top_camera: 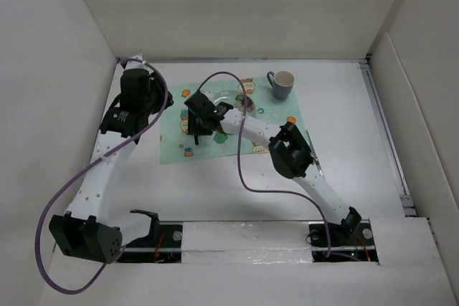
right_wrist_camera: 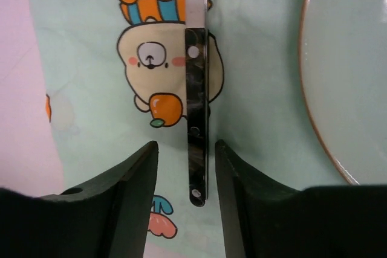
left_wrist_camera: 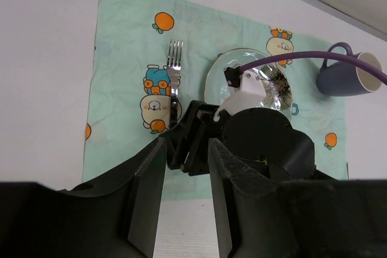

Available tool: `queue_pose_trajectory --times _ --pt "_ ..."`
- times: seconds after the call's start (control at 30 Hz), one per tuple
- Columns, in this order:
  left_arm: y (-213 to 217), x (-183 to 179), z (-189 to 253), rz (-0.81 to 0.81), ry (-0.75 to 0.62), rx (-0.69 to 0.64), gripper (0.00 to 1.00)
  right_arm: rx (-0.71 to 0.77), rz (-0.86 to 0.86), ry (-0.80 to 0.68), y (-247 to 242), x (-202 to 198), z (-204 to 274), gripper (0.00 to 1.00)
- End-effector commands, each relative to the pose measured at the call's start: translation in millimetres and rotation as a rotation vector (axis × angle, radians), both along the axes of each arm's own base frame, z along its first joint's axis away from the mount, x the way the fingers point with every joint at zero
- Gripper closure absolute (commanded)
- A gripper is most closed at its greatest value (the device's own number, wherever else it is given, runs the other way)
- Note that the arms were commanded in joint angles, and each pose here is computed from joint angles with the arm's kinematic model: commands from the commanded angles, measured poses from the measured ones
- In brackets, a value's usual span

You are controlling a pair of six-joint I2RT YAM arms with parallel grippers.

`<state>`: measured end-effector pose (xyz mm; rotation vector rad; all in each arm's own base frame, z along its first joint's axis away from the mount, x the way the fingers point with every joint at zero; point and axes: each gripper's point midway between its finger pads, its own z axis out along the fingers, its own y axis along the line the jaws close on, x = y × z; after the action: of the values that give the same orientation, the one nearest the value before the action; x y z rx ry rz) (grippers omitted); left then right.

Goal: Set the dinner table for one person

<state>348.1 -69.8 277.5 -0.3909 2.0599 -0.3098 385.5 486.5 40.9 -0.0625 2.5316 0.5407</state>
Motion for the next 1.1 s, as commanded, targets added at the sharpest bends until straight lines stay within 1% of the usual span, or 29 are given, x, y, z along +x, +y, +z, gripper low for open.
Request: queue_pose_trajectory --times 0.0,0.03,0.1,0.13,0.17,0.2,0.23,0.27,0.3,0.33,0.37,0.4,0.43,0.5,0.53,0.57,0.6,0.63,0.67,0.7,0.73,0.77,0.8,0.83,0.87,0.9,0.93,0.97,1.07 --pt "-4 4 6 -0.007 -0.033 -0.022 0.69 0.076 0.041 -0.04 5 3 37 0.48" --pt "-4 4 8 -0.007 -0.041 -0.025 0.69 0.106 0.059 -0.057 6 0 60 0.46" --pt "-5 5 7 -0.012 -0.04 -0.025 0.7 0.125 0.073 -0.071 -4 -2 78 0.44" --pt "-6 5 8 -0.018 -0.046 -0.025 0.74 0.149 0.097 -0.083 -5 -7 93 0.45" --pt "-7 5 6 -0.025 -0.043 -0.024 0.78 0.191 0.102 -0.14 -17 -9 136 0.49" --pt "-8 5 5 -0.037 -0.043 -0.018 0.84 0.161 0.129 -0.148 -30 -19 123 0.56" --pt "-11 5 3 -0.058 -0.039 -0.023 0.99 0.163 0.115 -0.172 -47 -20 130 0.65" --pt "-12 3 -2 -0.067 -0.029 -0.021 1.0 0.212 0.08 -0.245 -74 -21 176 0.88" --pt "-12 3 -4 -0.068 -0.026 -0.019 1.0 0.215 0.039 -0.256 -95 -23 177 0.99" --pt "-20 1 -6 -0.108 -0.024 -0.041 1.0 0.135 -0.009 -0.187 -133 -37 134 1.0" --pt "-25 -2 -11 -0.124 -0.014 -0.043 1.0 0.118 -0.058 -0.167 -160 -42 127 1.0" --pt "-25 -3 -12 -0.124 -0.012 -0.044 1.0 0.139 -0.155 -0.174 -202 -45 142 1.0" --pt "-31 -6 -16 -0.145 -0.003 -0.049 1.0 0.056 -0.227 -0.107 -243 -64 101 1.0" --pt "-33 -9 -24 -0.157 0.015 -0.053 1.0 -0.001 -0.369 -0.033 -300 -89 82 1.0" --pt "-34 -10 -26 -0.162 0.02 -0.055 1.0 0.01 -0.476 -0.057 -338 -94 92 1.0" --pt "-34 -11 -29 -0.165 0.025 -0.056 1.0 -0.025 -0.533 -0.008 -363 -112 71 1.0" --pt "-34 -12 -31 -0.164 0.031 -0.055 1.0 -0.038 -0.592 0.033 -381 -127 64 0.99" --pt "-35 -13 -32 -0.169 0.034 -0.056 1.0 -0.007 -0.676 0.002 -404 -131 74 0.9" --pt "-35 -13 -34 -0.172 0.039 -0.057 1.0 -0.012 -0.711 0.022 -415 -142 64 0.68" --pt "-39 -15 -34 -0.183 0.039 -0.058 1.0 -0.008 -0.748 0.043 -423 -149 60 0.59" --pt "-40 -15 -34 -0.19 0.04 -0.062 1.0 0.013 -0.801 0.039 -437 -152 62 0.52" --pt "-41 -16 -34 -0.199 0.041 -0.065 1.0 0.0 -0.825 0.075 -447 -160 49 0.38" --pt "-42 -16 -34 -0.204 0.04 -0.068 1.0 0.0 -0.826 0.075 -447 -160 49 0.37" --pt "-44 -15 -34 -0.207 0.042 -0.072 1.0 -0.014 -0.864 0.118 -458 -161 39 0.34" --pt "-44 -15 -33 -0.21 0.041 -0.073 1.0 -0.038 -0.832 0.138 -462 -160 34 0.34" --pt "-45 -14 -34 -0.216 0.044 -0.075 1.0 -0.058 -0.809 0.199 -464 -159 24 0.34" --pt "-45 -14 -32 -0.216 0.041 -0.075 1.0 -0.077 -0.822 0.242 -467 -161 14 0.34" --pt "-45 -14 -33 -0.215 0.041 -0.074 1.0 -0.102 -0.777 0.277 -467 -162 10 0.34" --pt "-45 -13 -31 -0.215 0.036 -0.07 1.0 -0.184 -0.733 0.337 -473 -152 1 0.38"
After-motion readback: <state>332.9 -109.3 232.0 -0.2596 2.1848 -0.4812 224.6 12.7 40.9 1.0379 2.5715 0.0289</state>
